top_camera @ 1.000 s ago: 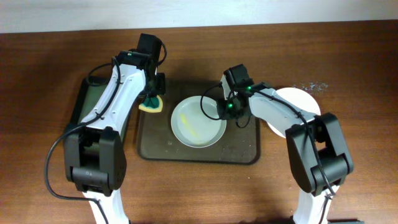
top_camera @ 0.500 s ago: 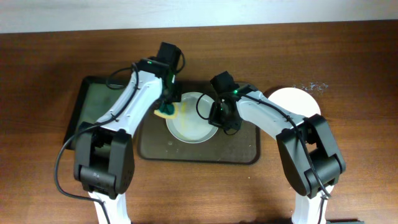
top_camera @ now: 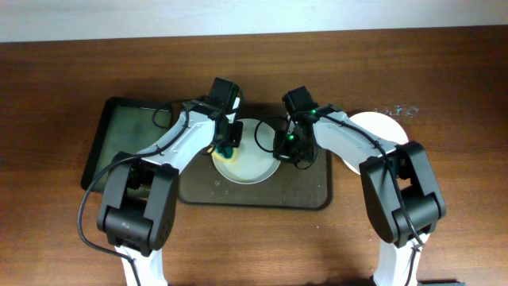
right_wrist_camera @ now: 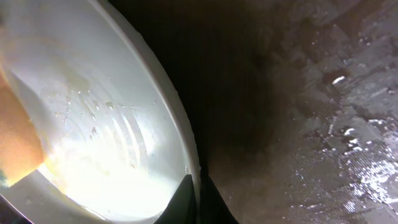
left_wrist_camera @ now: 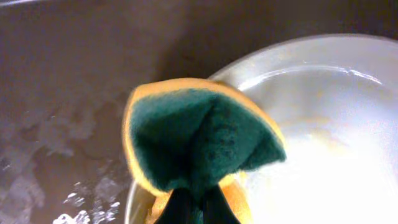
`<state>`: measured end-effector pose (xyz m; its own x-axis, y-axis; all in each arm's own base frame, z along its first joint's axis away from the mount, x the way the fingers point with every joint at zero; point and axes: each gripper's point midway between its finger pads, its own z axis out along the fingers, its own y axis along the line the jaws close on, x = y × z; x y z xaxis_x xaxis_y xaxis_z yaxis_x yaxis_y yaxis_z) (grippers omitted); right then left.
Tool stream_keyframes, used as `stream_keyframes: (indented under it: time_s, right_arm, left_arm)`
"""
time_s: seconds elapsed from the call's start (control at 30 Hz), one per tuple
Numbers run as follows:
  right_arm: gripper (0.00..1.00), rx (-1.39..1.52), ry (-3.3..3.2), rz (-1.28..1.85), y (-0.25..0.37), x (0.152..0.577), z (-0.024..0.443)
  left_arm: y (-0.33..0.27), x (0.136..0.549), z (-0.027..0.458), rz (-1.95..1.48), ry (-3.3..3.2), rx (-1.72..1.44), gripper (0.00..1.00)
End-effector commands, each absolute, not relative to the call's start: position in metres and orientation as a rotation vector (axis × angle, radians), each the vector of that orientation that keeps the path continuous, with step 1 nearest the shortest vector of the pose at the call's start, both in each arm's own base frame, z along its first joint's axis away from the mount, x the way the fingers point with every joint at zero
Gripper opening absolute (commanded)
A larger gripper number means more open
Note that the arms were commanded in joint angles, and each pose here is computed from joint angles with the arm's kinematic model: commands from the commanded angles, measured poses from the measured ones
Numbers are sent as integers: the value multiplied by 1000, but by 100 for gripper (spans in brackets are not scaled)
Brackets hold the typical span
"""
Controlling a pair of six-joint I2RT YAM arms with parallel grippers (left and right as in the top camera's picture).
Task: Clean dirty plates on tray and stack at the side
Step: 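Lower the sponge with the left gripper onto the last white plate, then scrub the last plate with the sponge while the right gripper holds its rim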
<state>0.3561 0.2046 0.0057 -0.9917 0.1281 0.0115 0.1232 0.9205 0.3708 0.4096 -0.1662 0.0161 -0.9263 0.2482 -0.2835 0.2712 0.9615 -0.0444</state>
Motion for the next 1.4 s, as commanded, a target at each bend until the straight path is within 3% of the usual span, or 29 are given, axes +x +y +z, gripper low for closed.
stream_keyframes:
  time_s: [0.0, 0.07, 0.17, 0.3, 0.43, 0.47, 0.6, 0.7, 0.77, 0.87, 1.0, 1.07, 1.23, 1.37]
  right_arm:
    - [4, 184, 3095, 570, 202, 350, -5]
    - [4, 184, 3096, 572, 202, 350, -5]
    - [4, 195, 3098, 688, 200, 351, 0]
    - [4, 270, 3040, 978, 184, 365, 16]
    - [4, 310, 3027, 1002, 174, 368, 17]
    - [4, 300, 3029, 1002, 176, 367, 17]
    - [4, 293, 3035, 1002, 178, 366, 17]
    - [4, 293, 3035, 1002, 178, 366, 17]
    - [4, 293, 3035, 1001, 178, 366, 17]
    - [4, 293, 3034, 1000, 178, 366, 17]
    - [4, 293, 3034, 994, 178, 366, 17]
    - [4, 293, 3034, 994, 178, 366, 17]
    - [4, 297, 3042, 993, 177, 365, 16]
    - [4, 297, 3045, 994, 178, 364, 16]
  left_arm:
    - [-218, 342, -3, -538, 2863, 906, 0]
    - [-230, 313, 2, -699, 2826, 1121, 0]
    - [-225, 309, 2, -700, 2832, 1158, 0]
    - [-222, 333, 3, -698, 2840, 959, 0]
    - [-221, 342, 5, -713, 2899, 751, 0]
    - [-204, 352, -2, -546, 3005, 464, 0]
    - [-182, 376, 0, -304, 3002, 178, 0]
    - [-137, 410, 6, 98, 2849, -132, 0]
    - [-114, 422, 15, 309, 2743, -165, 0]
    - [-131, 417, 11, 227, 2799, 10, 0]
    - [-221, 358, 8, -478, 2835, 890, 0]
    - [-246, 322, 18, -754, 2736, 1183, 0]
    - [-260, 311, 30, -925, 2670, 1235, 0]
    - [-267, 358, 36, -829, 2663, 964, 0]
